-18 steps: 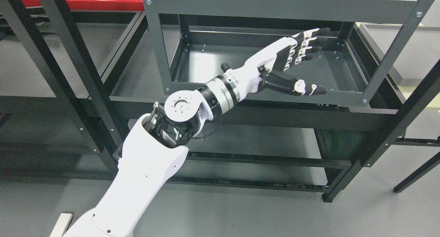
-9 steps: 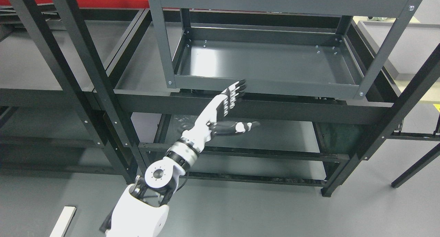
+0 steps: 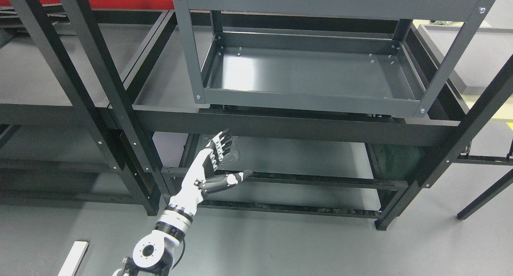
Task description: Place yellow IKEA cup on middle right shelf
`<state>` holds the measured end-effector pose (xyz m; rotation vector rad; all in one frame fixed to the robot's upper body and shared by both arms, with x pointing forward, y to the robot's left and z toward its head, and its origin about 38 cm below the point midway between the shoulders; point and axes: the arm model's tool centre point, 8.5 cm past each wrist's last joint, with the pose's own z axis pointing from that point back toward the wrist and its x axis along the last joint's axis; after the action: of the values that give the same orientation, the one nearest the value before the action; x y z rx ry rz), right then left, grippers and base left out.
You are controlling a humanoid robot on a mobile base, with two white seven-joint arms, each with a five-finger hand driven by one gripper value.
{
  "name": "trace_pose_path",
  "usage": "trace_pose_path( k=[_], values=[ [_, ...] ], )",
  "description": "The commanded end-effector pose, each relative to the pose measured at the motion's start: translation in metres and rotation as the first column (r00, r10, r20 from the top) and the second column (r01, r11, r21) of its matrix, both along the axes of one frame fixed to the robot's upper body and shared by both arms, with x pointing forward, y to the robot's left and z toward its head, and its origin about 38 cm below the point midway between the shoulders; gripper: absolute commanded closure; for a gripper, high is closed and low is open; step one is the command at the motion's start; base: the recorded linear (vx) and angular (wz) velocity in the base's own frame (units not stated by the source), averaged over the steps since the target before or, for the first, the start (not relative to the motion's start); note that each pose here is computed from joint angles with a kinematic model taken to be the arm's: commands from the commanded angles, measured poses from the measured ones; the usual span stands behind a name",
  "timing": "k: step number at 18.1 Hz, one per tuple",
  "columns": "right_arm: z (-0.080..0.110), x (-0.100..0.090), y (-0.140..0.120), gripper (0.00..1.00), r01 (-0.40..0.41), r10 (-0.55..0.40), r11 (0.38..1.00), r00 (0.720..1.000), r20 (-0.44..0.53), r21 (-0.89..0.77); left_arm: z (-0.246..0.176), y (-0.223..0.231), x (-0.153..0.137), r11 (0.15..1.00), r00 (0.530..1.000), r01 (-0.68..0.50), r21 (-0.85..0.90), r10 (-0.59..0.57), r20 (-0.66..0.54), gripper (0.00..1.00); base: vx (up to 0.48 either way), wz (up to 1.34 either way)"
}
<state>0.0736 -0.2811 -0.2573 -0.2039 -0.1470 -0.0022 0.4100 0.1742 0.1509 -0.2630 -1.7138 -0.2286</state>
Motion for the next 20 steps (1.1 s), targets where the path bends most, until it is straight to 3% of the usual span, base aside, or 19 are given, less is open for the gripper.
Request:
trace_pose_path(
  k=[1,8,15,20],
  values=[
    [0.0,-0.009,-0.01,0.01,0.008,-0.008,1.0,1.0,-0.014,-0.011,0.003,0.073,-0.019,0.982,0.981,-0.186,-0.014,0.187,0.052,0.01,0.0,0.0],
    [0.0,-0.009,-0.01,0.01,0.008,-0.008,1.0,1.0,-0.014,-0.011,-0.004,0.085,-0.028,0.963,0.961,-0.266,-0.033,0.268,0.072,0.01,0.0,0.0],
    [0.0,-0.009,-0.01,0.01,0.008,-0.008,1.0,1.0,-0.013,-0.011,-0.007,0.081,-0.03,0.967,0.965,-0.252,-0.031,0.254,0.069,0.01,0.009,0.0],
    [0.0,-0.009,-0.01,0.01,0.008,-0.008,1.0,1.0,-0.014,-0.011,0.001,0.076,-0.032,0.971,0.96,-0.236,-0.048,0.241,0.146,0.01,0.021,0.0]
  ],
)
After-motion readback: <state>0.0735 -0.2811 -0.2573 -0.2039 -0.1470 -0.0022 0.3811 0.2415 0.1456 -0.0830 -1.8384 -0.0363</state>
